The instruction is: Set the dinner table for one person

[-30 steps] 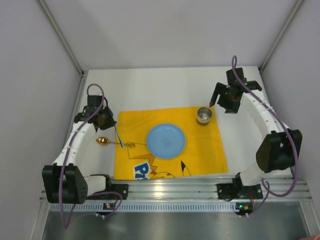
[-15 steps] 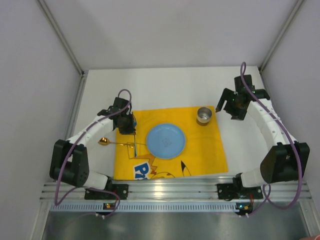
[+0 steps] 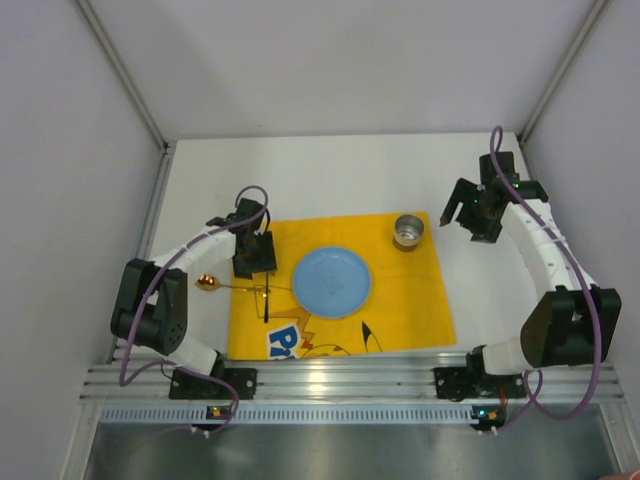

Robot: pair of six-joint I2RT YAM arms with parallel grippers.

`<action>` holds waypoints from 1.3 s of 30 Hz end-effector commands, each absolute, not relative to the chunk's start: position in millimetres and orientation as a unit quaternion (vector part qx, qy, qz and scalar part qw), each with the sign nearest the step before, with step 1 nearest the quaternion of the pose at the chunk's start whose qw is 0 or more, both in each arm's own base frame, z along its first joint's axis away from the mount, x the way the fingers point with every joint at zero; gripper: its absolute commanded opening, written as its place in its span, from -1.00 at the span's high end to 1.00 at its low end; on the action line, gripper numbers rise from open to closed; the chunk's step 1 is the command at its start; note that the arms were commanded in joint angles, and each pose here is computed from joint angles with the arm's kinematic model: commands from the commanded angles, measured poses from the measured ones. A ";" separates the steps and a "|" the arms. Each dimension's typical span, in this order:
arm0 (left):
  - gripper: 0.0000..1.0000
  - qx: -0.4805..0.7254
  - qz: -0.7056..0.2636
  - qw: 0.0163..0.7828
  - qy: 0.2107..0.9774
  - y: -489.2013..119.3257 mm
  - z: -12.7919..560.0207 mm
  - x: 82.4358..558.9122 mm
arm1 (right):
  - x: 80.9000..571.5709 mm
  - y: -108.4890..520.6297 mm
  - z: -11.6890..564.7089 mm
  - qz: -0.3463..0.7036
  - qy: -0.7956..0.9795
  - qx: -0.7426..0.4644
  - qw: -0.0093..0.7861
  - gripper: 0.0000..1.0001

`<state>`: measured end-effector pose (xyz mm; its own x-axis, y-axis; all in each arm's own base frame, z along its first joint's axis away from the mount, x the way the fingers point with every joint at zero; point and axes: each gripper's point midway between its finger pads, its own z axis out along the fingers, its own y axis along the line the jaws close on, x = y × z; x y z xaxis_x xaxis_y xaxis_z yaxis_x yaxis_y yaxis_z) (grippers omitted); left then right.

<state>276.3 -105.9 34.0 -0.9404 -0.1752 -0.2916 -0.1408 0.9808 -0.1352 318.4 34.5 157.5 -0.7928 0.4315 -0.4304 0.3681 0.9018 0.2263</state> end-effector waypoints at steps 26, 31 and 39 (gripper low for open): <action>0.10 -0.201 0.030 0.243 0.949 -15.1 56.4 412.2 | 318.9 38.5 150.6 0.090 0.948 0.199 0.232 -0.61; 0.17 -0.207 0.034 0.235 0.949 1.9 45.5 408.2 | 322.9 35.0 148.1 0.087 0.948 0.206 0.227 -0.61; 0.20 -0.192 -0.029 0.255 0.947 -11.1 38.8 416.4 | 328.4 33.8 144.1 0.082 0.950 0.209 0.219 -0.60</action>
